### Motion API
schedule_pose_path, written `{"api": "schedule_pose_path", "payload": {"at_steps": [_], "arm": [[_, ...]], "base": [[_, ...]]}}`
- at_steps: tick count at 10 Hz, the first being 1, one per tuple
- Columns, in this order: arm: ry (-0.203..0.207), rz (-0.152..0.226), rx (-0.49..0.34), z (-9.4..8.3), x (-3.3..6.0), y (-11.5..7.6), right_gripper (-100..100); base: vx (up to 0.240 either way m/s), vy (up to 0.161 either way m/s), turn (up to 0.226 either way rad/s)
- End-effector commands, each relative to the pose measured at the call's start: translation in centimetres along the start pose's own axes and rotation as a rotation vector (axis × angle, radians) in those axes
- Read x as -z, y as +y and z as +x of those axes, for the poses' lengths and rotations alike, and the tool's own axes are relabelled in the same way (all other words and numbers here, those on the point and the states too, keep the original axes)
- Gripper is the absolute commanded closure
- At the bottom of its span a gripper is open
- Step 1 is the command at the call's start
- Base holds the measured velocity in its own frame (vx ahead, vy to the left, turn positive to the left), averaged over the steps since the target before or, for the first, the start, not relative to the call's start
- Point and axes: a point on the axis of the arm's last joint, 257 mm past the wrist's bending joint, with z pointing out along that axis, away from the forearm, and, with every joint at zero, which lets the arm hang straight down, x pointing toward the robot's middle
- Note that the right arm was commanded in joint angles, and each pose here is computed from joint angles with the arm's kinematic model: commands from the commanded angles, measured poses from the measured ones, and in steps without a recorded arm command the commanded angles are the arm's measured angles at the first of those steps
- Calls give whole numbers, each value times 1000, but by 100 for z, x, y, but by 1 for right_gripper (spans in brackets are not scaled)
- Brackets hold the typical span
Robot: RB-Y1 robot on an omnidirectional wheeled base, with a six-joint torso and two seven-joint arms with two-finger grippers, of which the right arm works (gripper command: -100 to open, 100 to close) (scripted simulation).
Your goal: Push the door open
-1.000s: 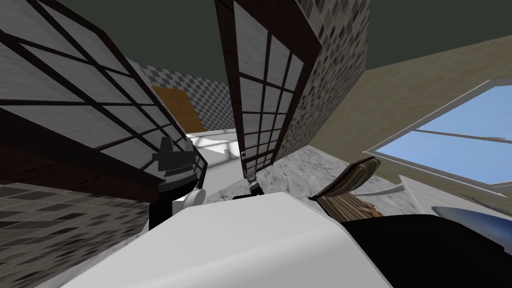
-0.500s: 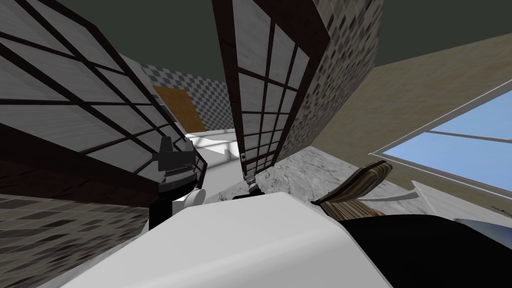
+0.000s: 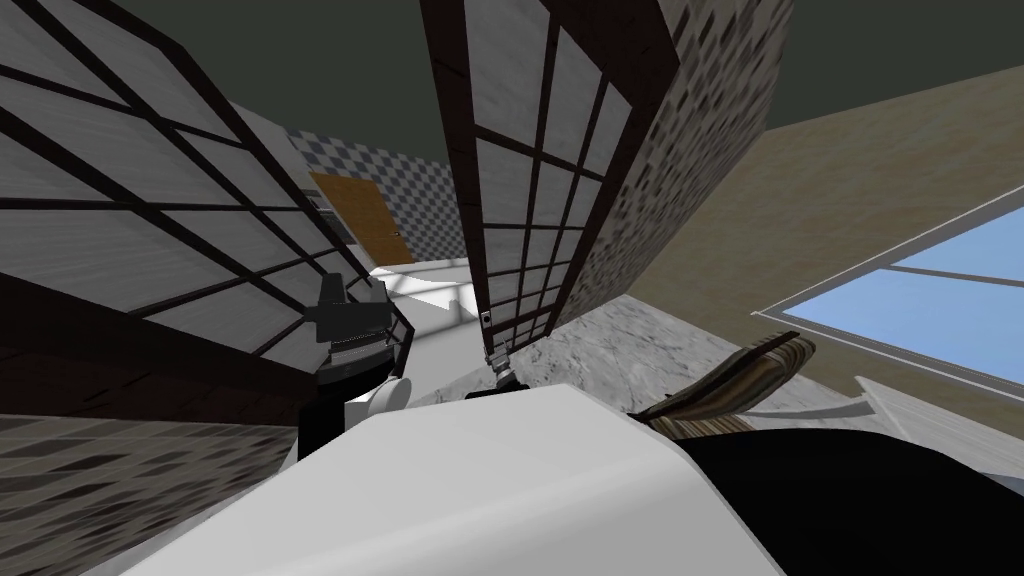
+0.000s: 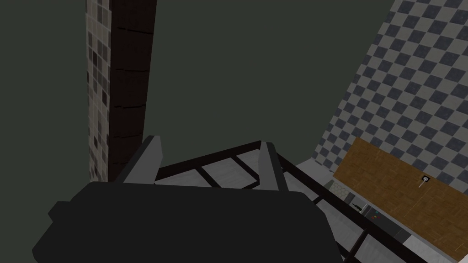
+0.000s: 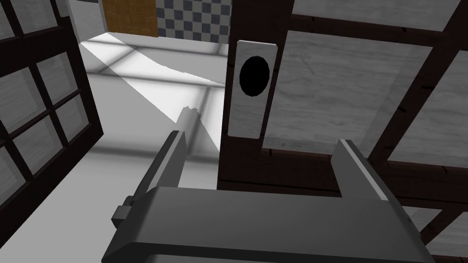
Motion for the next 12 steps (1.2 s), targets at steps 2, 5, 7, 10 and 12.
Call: {"api": "schedule_pose_path", "payload": {"at_steps": [2,5,7,10,12], "arm": [[-22,7,-42,-101,21,-71,-100],[-32,10,-61,-133,33,-111,-100],[-43,5,-36,-217,65,52,-100],[-47,-1,-28,-250,66,136,-100],[-46,-5,-36,-240,44,130,-100]], "base": [[103,-13,32],[84,-23,23],[141,56,25],[162,61,19],[188,76,16]]}}
